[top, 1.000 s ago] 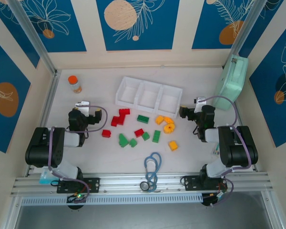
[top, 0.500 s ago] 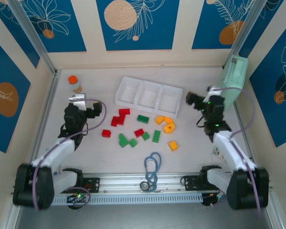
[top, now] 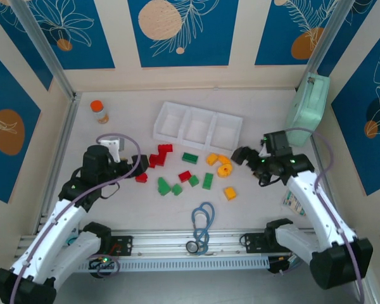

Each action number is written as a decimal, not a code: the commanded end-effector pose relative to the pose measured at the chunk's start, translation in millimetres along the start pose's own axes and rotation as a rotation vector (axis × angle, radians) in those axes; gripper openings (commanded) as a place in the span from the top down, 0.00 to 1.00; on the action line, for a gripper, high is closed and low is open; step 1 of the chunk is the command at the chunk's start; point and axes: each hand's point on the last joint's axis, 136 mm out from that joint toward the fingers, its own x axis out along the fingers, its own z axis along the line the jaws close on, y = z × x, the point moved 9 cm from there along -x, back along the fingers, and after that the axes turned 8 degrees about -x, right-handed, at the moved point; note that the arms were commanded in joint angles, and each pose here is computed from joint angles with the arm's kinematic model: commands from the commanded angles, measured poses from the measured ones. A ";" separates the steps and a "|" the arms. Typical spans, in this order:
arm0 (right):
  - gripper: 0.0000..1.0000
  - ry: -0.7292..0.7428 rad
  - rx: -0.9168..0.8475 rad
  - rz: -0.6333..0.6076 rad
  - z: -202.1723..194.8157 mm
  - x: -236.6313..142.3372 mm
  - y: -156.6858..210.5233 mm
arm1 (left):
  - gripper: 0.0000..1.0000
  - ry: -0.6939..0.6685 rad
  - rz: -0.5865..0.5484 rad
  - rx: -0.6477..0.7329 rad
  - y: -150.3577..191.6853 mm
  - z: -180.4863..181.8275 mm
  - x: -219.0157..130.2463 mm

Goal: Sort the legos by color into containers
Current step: Pick up the lego from the bottom-center of the table.

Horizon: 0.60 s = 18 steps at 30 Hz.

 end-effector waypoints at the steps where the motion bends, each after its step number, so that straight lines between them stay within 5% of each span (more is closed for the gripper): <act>1: 0.01 0.161 -0.097 0.288 -5.2 10.6 32.2 | 0.01 -0.074 0.199 -0.023 24.2 4.1 -18.9; 13: 0.08 0.390 -0.368 0.519 18.0 83.1 42.9 | 0.01 -0.144 0.186 0.006 29.6 14.4 -20.1; 18: 0.19 0.431 -0.435 0.570 20.7 108.4 40.7 | 0.01 -0.158 0.152 0.026 28.0 13.7 -29.1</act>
